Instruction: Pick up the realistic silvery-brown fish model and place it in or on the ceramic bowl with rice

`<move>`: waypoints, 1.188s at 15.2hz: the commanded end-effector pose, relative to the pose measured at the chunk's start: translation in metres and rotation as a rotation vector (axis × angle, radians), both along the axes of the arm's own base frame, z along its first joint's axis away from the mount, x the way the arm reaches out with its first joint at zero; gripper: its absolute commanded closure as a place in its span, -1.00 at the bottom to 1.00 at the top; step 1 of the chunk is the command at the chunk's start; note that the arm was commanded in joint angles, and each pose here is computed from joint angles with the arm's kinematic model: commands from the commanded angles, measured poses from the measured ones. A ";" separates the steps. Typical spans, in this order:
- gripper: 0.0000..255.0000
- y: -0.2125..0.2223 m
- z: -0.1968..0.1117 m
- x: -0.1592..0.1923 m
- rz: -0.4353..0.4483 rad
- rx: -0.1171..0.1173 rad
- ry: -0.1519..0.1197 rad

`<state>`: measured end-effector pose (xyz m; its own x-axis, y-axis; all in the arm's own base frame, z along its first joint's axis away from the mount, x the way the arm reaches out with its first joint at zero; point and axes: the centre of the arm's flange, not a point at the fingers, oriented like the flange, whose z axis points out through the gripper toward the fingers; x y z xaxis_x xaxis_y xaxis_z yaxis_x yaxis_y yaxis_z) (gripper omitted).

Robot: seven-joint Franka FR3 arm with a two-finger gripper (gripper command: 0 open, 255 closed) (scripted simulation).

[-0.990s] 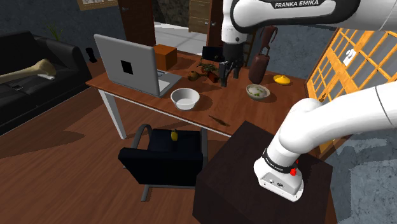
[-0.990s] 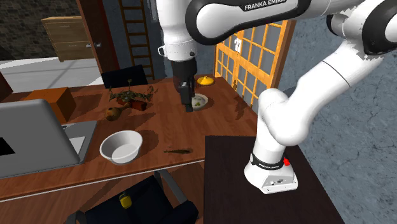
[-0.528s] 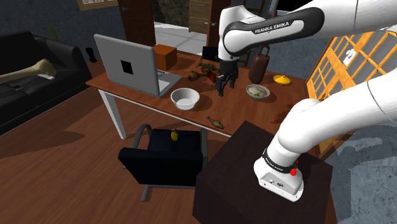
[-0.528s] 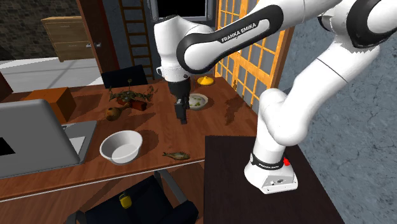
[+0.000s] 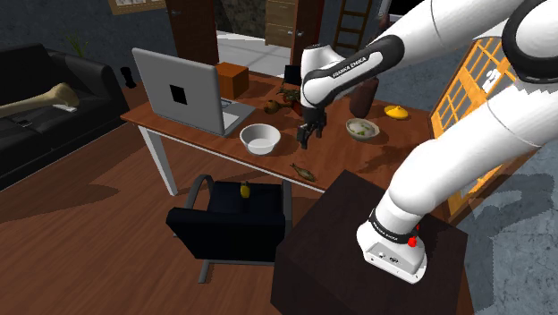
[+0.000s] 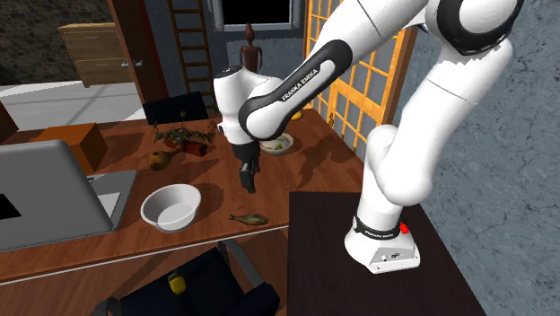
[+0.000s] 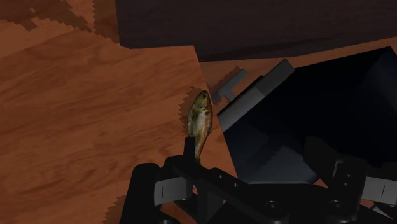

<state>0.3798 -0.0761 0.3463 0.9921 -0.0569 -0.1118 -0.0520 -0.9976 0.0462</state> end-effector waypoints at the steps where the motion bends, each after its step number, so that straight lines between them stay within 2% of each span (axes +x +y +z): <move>1: -1.00 -0.013 -0.025 0.007 -0.003 -0.004 -0.002; 13: -1.00 -0.073 -0.164 0.049 -0.020 -0.024 -0.007; 18: -1.00 -0.076 -0.190 0.048 -0.020 -0.025 -0.007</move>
